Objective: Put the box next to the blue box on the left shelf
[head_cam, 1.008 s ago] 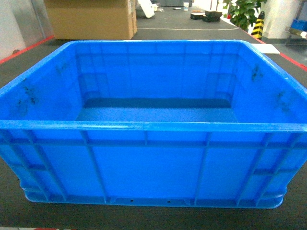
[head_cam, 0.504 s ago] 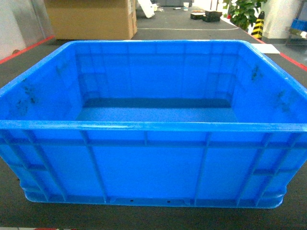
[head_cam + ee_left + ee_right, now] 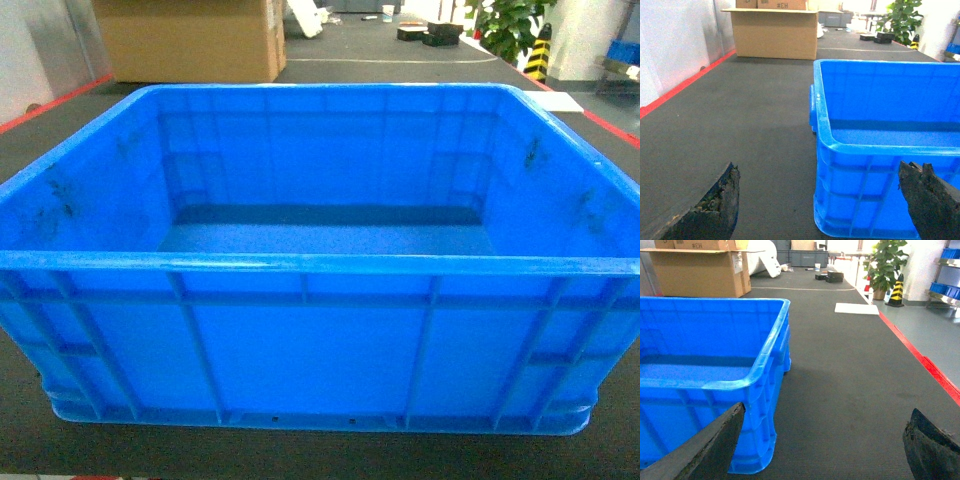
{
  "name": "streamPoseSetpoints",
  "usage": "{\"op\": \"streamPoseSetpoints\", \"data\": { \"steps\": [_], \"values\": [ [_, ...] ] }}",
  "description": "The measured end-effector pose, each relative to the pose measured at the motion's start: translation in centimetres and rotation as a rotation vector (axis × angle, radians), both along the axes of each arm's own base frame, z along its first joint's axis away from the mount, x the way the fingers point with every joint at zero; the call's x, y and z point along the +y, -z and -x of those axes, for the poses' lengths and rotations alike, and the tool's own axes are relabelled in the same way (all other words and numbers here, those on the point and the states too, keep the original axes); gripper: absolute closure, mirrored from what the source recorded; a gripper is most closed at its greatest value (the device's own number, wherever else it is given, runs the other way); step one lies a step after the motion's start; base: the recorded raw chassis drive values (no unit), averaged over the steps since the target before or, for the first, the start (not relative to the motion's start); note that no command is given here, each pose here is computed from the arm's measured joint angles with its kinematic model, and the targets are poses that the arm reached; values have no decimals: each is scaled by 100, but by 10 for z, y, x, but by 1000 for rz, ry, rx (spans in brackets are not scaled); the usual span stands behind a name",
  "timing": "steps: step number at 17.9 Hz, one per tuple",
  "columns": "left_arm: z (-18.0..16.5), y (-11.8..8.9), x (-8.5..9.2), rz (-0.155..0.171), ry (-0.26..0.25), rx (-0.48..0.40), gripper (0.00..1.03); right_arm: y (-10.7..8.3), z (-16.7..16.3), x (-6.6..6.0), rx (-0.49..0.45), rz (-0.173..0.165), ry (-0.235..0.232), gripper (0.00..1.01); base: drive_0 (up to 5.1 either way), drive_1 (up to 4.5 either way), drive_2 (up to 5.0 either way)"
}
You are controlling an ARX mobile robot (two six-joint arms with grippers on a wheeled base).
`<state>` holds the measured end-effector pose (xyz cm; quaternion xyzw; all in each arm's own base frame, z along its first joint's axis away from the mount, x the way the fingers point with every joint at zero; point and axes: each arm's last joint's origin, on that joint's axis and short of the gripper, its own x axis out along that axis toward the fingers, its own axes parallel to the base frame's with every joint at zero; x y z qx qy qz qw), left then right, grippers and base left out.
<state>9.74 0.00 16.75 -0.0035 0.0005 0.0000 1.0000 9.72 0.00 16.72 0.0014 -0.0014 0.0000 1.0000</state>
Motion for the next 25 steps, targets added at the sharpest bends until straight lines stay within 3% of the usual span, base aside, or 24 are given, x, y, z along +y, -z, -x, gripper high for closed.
{"op": "streamPoseSetpoints", "data": {
  "steps": [24, 25],
  "values": [
    [0, 0, 0, 0, 0, 0, 5, 0, 0, 0, 0, 0, 0, 3, 0, 0, 0],
    [0, 1, 0, 0, 9, 27, 5, 1, 0, 0, 20, -3, 8, 3, 0, 0, 0]
  ]
}}
